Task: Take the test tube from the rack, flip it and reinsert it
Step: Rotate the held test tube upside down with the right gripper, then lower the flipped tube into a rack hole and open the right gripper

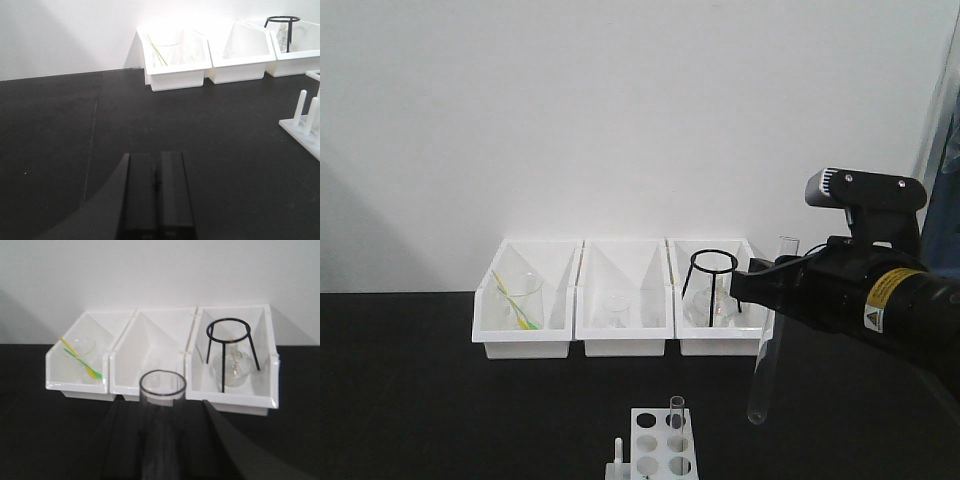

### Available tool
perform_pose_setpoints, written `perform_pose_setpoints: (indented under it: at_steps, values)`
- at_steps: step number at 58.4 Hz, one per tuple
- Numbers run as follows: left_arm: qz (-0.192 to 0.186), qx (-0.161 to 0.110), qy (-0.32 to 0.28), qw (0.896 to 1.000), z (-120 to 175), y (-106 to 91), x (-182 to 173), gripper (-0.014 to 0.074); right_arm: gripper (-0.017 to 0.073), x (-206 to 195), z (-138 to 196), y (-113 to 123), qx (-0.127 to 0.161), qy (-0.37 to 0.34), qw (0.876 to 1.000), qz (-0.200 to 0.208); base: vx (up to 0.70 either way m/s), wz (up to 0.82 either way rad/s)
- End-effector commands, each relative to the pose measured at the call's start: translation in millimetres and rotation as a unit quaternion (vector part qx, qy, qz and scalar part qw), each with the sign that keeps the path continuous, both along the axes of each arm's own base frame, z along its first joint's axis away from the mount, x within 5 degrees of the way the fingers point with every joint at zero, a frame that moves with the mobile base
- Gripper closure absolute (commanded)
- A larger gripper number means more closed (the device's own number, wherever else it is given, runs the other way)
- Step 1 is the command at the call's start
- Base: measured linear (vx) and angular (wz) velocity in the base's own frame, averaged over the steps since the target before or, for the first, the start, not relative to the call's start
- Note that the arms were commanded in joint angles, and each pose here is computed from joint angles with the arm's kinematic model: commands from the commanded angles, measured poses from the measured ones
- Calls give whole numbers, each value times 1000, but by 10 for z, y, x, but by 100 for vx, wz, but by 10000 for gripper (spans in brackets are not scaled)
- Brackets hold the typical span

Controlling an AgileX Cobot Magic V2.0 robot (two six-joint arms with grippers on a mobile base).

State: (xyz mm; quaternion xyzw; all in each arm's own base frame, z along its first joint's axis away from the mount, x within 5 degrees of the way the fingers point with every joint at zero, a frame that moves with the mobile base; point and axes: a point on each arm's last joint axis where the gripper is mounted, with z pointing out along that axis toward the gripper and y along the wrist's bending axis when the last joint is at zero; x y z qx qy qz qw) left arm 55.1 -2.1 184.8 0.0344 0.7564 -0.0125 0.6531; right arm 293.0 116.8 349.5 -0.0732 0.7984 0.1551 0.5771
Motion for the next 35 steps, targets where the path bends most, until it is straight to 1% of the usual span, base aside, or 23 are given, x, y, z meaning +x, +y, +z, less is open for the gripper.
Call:
perform_pose_setpoints:
  at_steps: [1,3,5,6,8,9,10,13,14,15,19,21,24,27,29,31,35]
  values:
    - [-7,-11,-44,999,88,-13,1,599,570,-120,187,67,48,-131,988,66,0,0]
    - [-7,-11,-44,999,88,-13,1,599,570,-167,112,79,66,-161,981,89,0,0]
    - [-7,-11,-44,999,88,-13,1,599,570,-210,41,86,76,-185,974,107,0,0]
    - [-7,-11,-44,999,88,-13,1,599,570,-243,-14,83,80,-202,969,118,0,0]
    - [-7,-11,-44,999,88,-13,1,599,570,-278,-140,77,76,-218,964,131,0,0]
    - [-7,-11,-44,999,88,-13,1,599,570,-301,-165,84,73,-239,958,140,0,0]
    - [-7,-11,-44,999,88,-13,1,599,570,-310,-244,84,67,-242,957,144,0,0]
    - [-7,-11,-44,999,88,-13,1,599,570,-334,-391,108,39,-283,945,160,0,0]
    - [-7,-11,-44,999,88,-13,1,599,570,-327,-439,114,33,-282,945,163,0,0]
    - [-7,-11,-44,999,88,-13,1,599,570,-329,-467,127,23,-295,940,168,0,0]
    - [-7,-11,-44,999,88,-13,1,599,570,-299,-632,199,-10,-311,930,197,0,0]
    - [-7,-11,-44,999,88,-13,1,599,570,-290,-699,239,-15,-309,926,218,0,0]
    - [-7,-11,-44,999,88,-13,1,599,570,-290,-754,277,-2,-301,923,239,0,0]
    - [-7,-11,-44,999,88,-13,1,599,570,-294,-786,305,26,-290,922,255,0,0]
    - [-7,-11,-44,999,88,-13,1,599,570,-295,-806,317,39,-281,922,263,0,0]
    - [-7,-11,-44,999,88,-13,1,599,570,-300,-819,327,44,-275,922,270,0,0]
    - [-7,-11,-44,999,88,-13,1,599,570,-317,-833,344,38,-273,918,284,0,0]
